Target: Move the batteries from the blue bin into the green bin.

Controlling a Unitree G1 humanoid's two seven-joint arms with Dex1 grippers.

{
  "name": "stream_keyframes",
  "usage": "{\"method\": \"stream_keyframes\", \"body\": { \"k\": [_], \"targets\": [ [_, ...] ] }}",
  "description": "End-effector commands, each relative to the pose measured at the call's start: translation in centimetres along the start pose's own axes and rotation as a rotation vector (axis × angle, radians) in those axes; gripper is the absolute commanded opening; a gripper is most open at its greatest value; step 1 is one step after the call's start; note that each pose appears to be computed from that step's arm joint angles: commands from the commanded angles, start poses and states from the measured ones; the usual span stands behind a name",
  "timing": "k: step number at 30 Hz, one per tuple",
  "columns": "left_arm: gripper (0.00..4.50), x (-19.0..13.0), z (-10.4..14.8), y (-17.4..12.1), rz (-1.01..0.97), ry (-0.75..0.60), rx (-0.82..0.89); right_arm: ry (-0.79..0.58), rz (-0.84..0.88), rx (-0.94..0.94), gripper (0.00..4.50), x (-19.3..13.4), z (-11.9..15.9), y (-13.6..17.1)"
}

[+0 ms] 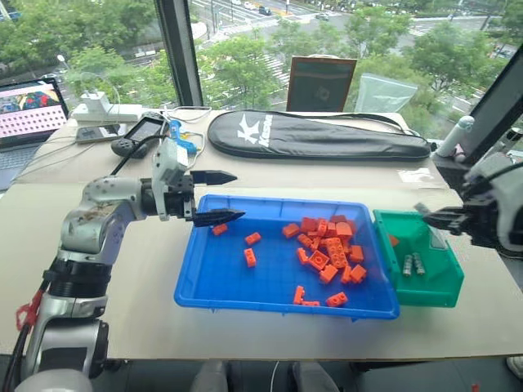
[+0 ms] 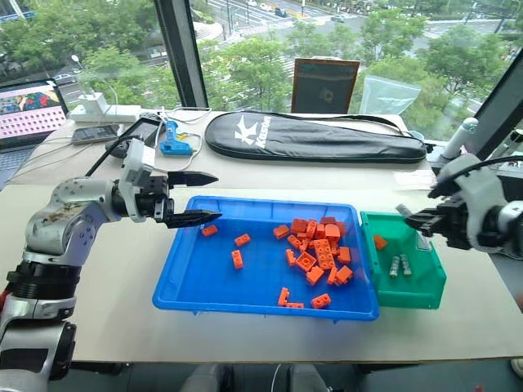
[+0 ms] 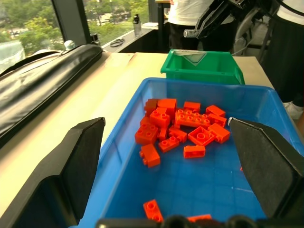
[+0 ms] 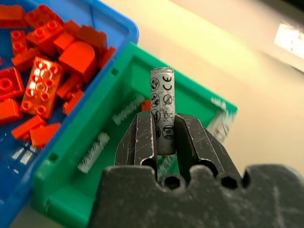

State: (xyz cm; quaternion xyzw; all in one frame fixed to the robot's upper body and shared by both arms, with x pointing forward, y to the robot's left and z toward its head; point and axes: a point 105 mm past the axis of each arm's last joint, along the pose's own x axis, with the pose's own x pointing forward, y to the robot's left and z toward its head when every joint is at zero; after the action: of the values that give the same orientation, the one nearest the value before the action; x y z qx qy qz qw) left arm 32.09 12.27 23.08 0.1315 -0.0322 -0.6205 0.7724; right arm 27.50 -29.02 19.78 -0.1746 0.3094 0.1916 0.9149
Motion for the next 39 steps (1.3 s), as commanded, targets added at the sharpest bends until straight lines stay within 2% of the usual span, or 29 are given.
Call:
{"method": "stream_keyframes", "body": {
  "k": [1,6,8,10,15,19,23,27,30,35,39],
  "targets": [
    [4.5,0.0,0.3,0.5,0.027,0.025,0.066,-0.024,-0.019,-0.012,1.55,-0.2,-0.3,0.0],
    [4.5,0.1,-0.6,1.2,0.082,0.085,0.059,-0.06,-0.008,0.013,3.28,0.4,-0.1,0.5],
    [4.5,-0.1,-0.3,1.1,0.082,0.067,0.069,-0.082,-0.034,0.013,3.98,0.0,0.4,-0.2],
    [4.5,-0.3,-0.4,1.1,0.097,0.066,0.062,-0.113,-0.076,0.001,4.49,-0.5,1.0,-1.1],
    [4.5,-0.7,-1.0,1.7,0.148,0.116,0.053,-0.243,-0.165,-0.045,4.49,-1.7,3.1,-3.0],
    [4.5,-1.2,-1.0,1.9,0.171,0.115,0.05,-0.35,-0.176,-0.09,4.49,-2.2,4.7,-2.9],
    [4.5,-1.7,-1.0,2.1,0.207,0.119,0.041,-0.401,-0.046,-0.106,4.49,-1.8,5.4,-0.1],
    [4.5,-2.0,-1.0,2.1,0.222,0.116,0.043,-0.404,0.033,-0.099,4.49,-1.4,5.2,1.5],
    [4.5,-2.4,-0.7,2.4,0.261,0.089,0.039,-0.462,0.07,-0.148,4.49,-1.2,5.8,3.2],
    [4.5,-4.3,-1.6,3.5,0.385,0.059,0.01,-0.677,0.04,0.053,4.49,-1.4,4.5,1.8],
    [4.5,-5.2,-3.0,3.3,0.435,0.053,-0.017,-0.725,-0.029,0.109,4.49,-1.2,2.3,0.5]
  ]
}}
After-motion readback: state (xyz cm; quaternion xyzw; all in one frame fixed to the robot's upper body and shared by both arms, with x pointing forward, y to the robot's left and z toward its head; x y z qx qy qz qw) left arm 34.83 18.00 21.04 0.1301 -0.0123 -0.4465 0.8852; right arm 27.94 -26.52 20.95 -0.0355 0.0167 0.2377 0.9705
